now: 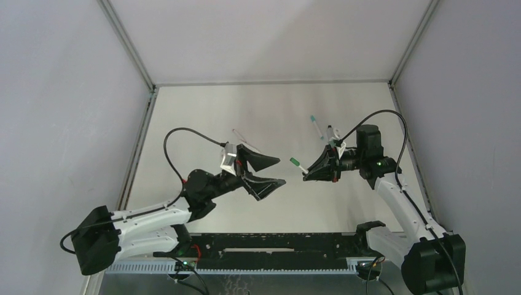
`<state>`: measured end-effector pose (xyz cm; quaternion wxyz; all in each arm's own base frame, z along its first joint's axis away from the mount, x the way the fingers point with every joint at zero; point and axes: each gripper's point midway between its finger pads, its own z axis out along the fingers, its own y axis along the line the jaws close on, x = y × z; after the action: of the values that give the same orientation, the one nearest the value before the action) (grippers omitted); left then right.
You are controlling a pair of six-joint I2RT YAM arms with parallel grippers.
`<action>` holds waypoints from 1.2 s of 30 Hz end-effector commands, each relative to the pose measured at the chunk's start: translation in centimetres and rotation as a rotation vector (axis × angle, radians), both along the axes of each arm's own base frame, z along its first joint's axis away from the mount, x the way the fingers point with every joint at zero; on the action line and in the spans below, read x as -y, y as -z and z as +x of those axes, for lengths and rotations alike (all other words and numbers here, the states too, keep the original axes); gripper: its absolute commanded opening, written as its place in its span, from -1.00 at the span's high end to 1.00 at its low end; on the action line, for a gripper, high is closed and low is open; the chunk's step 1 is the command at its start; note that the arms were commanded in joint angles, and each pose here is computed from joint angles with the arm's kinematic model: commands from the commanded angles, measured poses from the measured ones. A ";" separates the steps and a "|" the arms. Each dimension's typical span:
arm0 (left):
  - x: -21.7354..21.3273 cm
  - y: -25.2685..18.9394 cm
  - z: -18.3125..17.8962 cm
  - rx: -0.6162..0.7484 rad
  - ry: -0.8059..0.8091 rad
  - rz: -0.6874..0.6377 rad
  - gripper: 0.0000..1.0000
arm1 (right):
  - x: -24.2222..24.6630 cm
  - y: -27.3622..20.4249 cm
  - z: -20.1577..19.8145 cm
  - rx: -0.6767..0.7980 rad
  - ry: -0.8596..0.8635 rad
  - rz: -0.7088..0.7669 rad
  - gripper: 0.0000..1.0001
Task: Insert the pens into the pen caps
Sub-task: Press the pen cap onto the pen.
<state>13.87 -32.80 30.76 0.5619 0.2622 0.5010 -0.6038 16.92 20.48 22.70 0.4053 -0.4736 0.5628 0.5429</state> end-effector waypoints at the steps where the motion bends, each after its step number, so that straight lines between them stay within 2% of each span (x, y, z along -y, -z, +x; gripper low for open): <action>1: -0.1 -3.2 0.0 0.073 0.039 -0.086 -0.66 | -0.3 -1.3 -0.2 0.071 -0.042 0.026 1.00; 6: 1.0 -3.2 0.9 0.045 0.051 -0.083 -0.40 | -0.3 -1.2 -0.2 0.070 -0.042 0.022 1.00; 13: 2.1 -2.9 1.6 0.026 0.063 -0.084 -0.30 | -0.4 -1.2 -0.4 0.072 -0.047 0.022 1.00; 17: 2.8 -2.9 2.0 0.027 0.072 -0.077 -0.02 | -0.5 -1.2 -0.4 0.072 -0.048 0.022 1.00; 20: 3.3 -2.8 2.3 0.018 0.076 -0.072 0.06 | -0.5 -1.2 -0.4 0.072 -0.048 0.022 1.00; 25: 3.7 -2.6 2.5 -0.004 0.089 -0.076 0.17 | -0.5 -1.2 -0.5 0.072 -0.050 0.023 1.00; 36: 3.8 -2.3 3.2 -0.041 0.063 -0.095 0.19 | -0.5 -1.2 -0.4 0.071 -0.050 0.021 1.00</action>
<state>16.68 -36.85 29.88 0.5191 0.2541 0.5100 -0.6371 16.35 20.79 22.58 0.4027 -0.4861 0.5509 0.5460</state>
